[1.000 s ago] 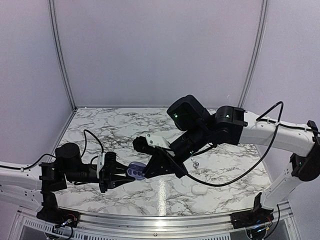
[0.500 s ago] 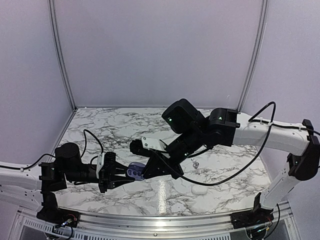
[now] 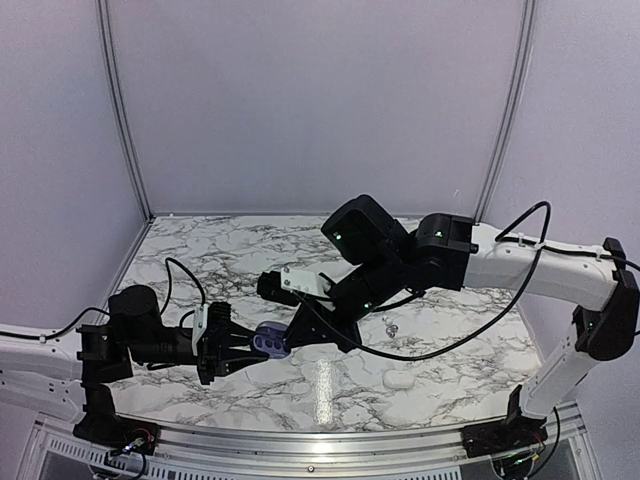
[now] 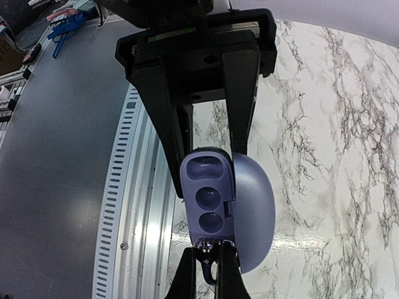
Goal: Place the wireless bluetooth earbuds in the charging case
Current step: Insert the right earbud into the right side groove of the charging case.
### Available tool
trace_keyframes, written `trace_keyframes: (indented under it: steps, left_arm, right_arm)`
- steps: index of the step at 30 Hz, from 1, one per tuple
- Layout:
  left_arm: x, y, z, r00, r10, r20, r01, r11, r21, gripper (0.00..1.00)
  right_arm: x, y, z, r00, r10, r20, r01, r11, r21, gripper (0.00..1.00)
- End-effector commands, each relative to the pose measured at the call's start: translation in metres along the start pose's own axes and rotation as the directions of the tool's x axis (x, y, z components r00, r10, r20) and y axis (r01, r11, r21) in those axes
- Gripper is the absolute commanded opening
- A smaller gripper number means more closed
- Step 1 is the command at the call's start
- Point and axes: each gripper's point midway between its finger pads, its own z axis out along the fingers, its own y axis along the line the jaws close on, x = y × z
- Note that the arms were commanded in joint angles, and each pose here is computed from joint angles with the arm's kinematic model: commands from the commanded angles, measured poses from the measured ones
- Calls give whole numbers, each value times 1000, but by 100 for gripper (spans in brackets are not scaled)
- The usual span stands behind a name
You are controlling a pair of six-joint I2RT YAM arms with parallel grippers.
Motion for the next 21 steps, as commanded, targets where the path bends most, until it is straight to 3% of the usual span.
trace_keyframes:
  steps: [1, 7, 21]
  left_arm:
    - [-20, 7, -2, 999, 11, 45, -9, 999, -32, 0]
    - [-17, 8, -1, 999, 6, 36, -5, 999, -39, 0]
    - [-17, 10, -2, 999, 19, 35, -18, 999, -49, 0]
  right_arm:
    - [-11, 2, -5, 1000, 2, 11, -2, 1000, 1, 0]
    - [-10, 10, -6, 1000, 10, 10, -10, 999, -43, 0]
    - [-11, -8, 4, 998, 62, -27, -61, 998, 26, 0]
